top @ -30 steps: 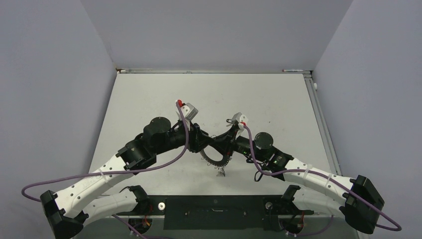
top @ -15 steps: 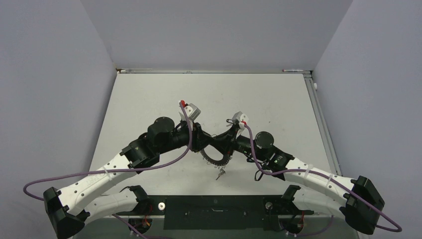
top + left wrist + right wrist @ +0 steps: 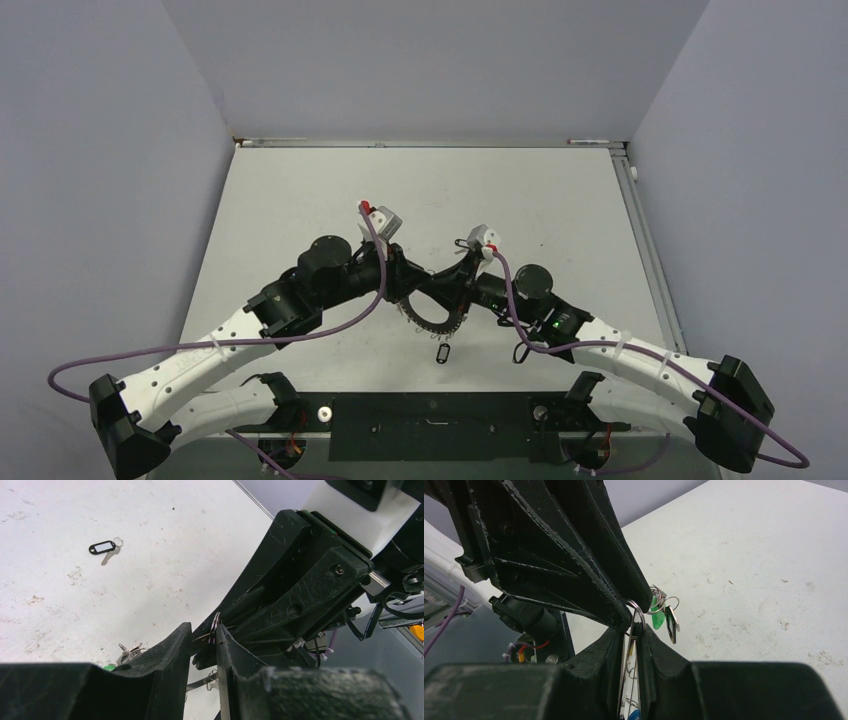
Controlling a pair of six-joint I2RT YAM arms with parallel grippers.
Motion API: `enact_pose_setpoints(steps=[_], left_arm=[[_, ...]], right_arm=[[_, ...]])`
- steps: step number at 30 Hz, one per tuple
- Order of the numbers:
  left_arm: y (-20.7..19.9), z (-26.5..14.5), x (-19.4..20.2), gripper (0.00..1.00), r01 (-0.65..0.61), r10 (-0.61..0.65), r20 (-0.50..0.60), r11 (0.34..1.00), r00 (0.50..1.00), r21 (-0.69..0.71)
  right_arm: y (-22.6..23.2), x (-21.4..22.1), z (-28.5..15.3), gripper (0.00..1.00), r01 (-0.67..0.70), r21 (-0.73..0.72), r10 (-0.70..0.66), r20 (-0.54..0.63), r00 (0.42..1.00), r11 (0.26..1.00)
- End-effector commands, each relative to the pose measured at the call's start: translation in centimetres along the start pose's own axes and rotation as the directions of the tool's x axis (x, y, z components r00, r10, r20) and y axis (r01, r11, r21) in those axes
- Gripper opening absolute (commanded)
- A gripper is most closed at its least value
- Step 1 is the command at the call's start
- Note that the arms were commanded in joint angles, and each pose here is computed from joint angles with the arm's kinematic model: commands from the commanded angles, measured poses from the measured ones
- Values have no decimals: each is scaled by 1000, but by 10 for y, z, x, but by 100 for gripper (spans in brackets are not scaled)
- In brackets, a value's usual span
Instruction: Put the keys on the keyring
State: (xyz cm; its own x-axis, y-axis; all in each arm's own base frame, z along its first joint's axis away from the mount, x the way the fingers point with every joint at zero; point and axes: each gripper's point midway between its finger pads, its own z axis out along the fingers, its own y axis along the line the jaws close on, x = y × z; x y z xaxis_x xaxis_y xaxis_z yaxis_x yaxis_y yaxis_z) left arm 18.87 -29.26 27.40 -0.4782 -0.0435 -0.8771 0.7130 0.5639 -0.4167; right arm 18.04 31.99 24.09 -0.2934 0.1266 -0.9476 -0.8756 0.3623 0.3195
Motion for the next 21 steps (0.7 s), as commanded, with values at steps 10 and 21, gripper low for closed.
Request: enact_pose_setpoints(steps=[10, 21], left_arm=[[-19, 3, -8, 7, 22, -24, 30, 995, 999, 93], [-11, 5, 5, 0, 57, -59, -179, 998, 982, -20]], right_arm=[[24, -54, 2, 5, 51, -84, -37, 159, 987, 995], [7, -18, 6, 5, 119, -52, -115, 68, 991, 992]])
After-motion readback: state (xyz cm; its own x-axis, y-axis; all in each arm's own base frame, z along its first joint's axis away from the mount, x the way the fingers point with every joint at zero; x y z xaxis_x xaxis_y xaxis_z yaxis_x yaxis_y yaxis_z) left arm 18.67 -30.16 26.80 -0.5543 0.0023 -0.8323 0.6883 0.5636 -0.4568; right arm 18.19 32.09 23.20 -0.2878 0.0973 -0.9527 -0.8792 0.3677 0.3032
